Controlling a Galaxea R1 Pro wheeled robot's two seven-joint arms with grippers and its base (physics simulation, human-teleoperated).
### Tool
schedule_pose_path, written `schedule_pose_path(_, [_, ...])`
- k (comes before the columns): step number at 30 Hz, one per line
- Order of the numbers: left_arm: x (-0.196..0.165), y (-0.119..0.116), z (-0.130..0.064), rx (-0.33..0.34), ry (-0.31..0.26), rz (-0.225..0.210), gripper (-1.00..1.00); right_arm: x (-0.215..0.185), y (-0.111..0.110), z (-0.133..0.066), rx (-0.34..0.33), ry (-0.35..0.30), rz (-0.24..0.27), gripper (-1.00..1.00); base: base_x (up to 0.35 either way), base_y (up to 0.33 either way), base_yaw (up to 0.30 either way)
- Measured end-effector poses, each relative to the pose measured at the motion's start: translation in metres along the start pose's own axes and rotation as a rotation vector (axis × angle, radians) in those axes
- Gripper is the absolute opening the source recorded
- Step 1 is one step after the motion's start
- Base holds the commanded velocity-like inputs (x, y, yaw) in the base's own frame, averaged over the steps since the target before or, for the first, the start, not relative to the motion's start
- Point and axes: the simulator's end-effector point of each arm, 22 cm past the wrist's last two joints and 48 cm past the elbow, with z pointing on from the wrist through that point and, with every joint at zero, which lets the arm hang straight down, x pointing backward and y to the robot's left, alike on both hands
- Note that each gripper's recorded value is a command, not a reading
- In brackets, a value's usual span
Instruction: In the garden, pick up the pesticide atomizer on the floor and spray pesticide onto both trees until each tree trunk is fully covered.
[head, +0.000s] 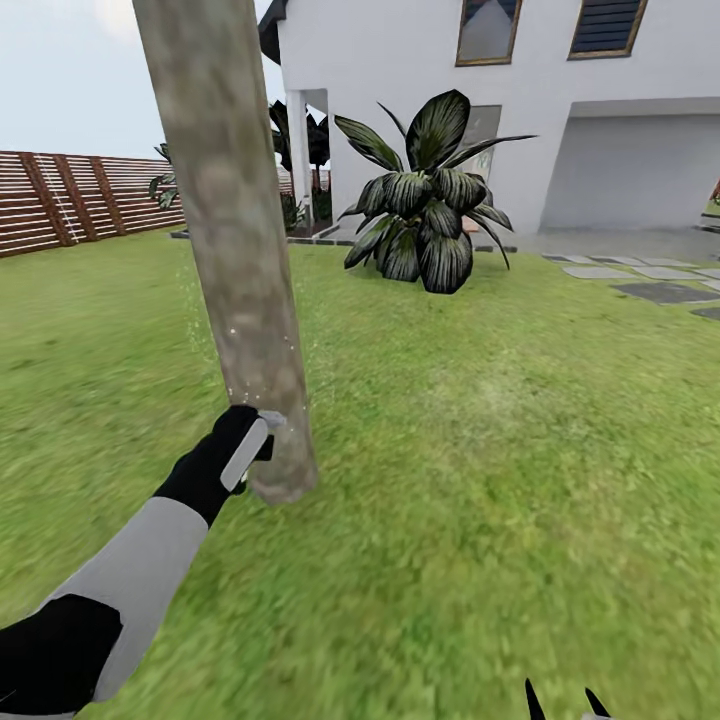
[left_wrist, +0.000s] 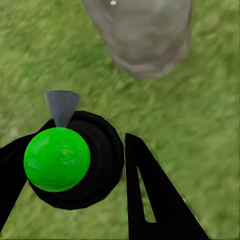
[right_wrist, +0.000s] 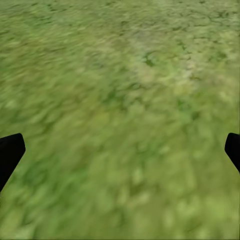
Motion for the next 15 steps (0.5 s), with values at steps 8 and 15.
schedule_pose_path(8, [0.052, 0.065, 0.035, -0.081, 0.083, -0.014, -1.0, 0.0, 0.0, 0.0, 0.001, 0.0, 0.001, 1.0, 0.004, 0.0, 0.0])
schedule_pose_path(15, [0.037, -0.029, 0.008, 0.041, 0.052, 0.026, -1.0, 0.0, 0.0, 0.0, 0.001, 0.0, 0.001, 1.0, 0.0, 0.0, 0.0])
